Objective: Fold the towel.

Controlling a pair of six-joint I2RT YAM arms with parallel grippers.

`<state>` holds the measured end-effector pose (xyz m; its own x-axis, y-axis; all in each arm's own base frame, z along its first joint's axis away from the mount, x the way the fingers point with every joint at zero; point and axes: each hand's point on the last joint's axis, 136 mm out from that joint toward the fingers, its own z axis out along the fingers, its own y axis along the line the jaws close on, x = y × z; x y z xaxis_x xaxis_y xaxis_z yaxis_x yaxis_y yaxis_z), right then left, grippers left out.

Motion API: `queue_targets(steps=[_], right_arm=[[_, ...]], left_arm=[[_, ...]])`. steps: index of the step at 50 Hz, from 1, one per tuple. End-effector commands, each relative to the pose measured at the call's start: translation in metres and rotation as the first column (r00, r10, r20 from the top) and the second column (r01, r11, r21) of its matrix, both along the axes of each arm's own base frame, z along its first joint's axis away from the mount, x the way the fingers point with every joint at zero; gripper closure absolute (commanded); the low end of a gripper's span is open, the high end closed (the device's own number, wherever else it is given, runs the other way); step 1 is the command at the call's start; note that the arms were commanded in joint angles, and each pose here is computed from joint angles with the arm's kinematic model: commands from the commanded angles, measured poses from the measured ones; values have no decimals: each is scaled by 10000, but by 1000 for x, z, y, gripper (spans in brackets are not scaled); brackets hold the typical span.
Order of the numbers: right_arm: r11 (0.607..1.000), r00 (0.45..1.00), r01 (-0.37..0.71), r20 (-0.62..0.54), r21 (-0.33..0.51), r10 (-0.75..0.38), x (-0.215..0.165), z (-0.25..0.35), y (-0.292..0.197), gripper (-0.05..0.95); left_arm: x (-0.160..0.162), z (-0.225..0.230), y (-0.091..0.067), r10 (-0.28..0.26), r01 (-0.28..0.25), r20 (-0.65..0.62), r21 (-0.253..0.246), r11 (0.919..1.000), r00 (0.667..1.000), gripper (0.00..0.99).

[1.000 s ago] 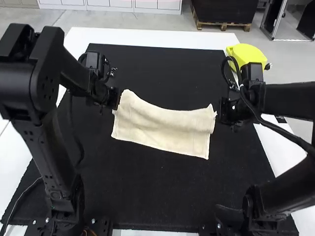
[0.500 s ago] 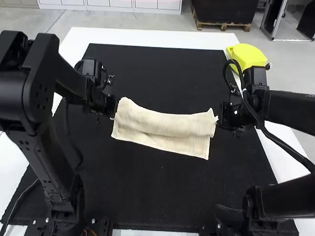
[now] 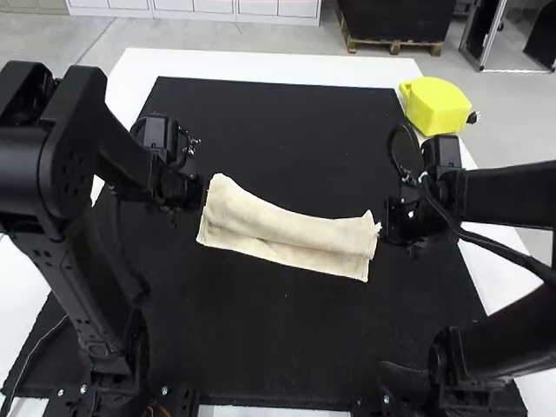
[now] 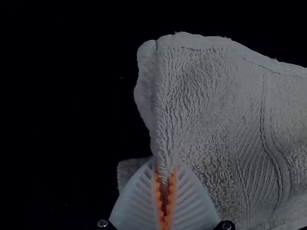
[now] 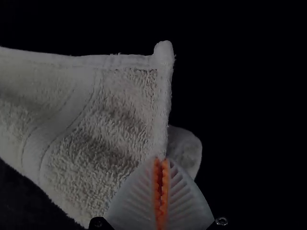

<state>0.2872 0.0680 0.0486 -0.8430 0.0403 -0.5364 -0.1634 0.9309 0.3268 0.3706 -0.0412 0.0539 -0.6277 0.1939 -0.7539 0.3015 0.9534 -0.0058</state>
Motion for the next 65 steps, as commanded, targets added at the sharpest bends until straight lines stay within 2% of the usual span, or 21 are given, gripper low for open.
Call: queue_targets(steps=[1, 9, 11, 14, 17, 21, 23, 25, 27, 28, 32, 35, 46, 61, 65], right_arm=[[9997, 9998, -56, -191, -242, 52, -1, -11, -5, 928], [9990, 9995, -178, -277, -407, 167, -3, -19, -6, 925], [9983, 9995, -187, -247, -557, 174, -2, -21, -8, 918], [9955, 9998, -81, -162, -943, 66, -1, -23, -15, 823], [9916, 9999, -113, -67, -1292, 105, 1, -23, -19, 721], [9875, 9999, -114, 60, -1573, 125, 4, -23, -23, 533], [9866, 9999, -135, 78, -1625, 149, 4, -22, -25, 392], [9838, 9999, -93, 126, -1792, 117, 5, -22, -28, 295], [9812, 9996, -178, 158, -1922, 212, 6, -22, -29, 244], [9812, 9996, -172, 188, -1922, 212, 7, -20, -29, 226], [9817, 9993, -153, 296, -1898, 213, 12, -15, -29, 203], [9832, 9994, -156, 291, -1819, 212, 15, -9, -28, 108], [9966, 9993, -361, -141, -741, 352, 10, -1, -10, 107], [9964, 9964, -599, -639, -607, 560, 1, -12, -3, 107], [9955, 9944, -708, -833, -622, 656, -1, -19, -1, 80]], left_arm=[[2, 1, 12, 454, -461, 197, 391, 9982, 9988, 974], [-3, -8, 13, 446, -446, 23, 453, 9980, 9990, 970], [-5, -10, 14, 459, -457, -31, 508, 9977, 9989, 920], [-8, -16, 16, 487, -470, -210, 763, 9960, 9986, 874], [-13, -21, 18, 450, -404, -490, 926, 9949, 9978, 757], [-15, -24, 19, 436, -376, -583, 1003, 9942, 9973, 538], [-16, -25, 20, 469, -400, -639, 1048, 9937, 9969, 375], [-15, -24, 22, 519, -449, -601, 1123, 9927, 9968, 200], [-15, -25, 25, 572, -494, -585, 1263, 9908, 9966, 61], [-14, -24, 25, 583, -507, -569, 1274, 9906, 9967, 31], [-10, -20, 28, 680, -627, -390, 1245, 9902, 9969, 26], [-5, -15, 31, 830, -804, -177, 1159, 9900, 9964, 26], [8, 6, 45, 1578, -1606, 457, 659, 9848, 9864, 28], [23, 27, 52, 2012, -2034, 868, 172, 9789, 9757, 28], [27, 32, 52, 2121, -2132, 906, 31, 9770, 9730, 28]])
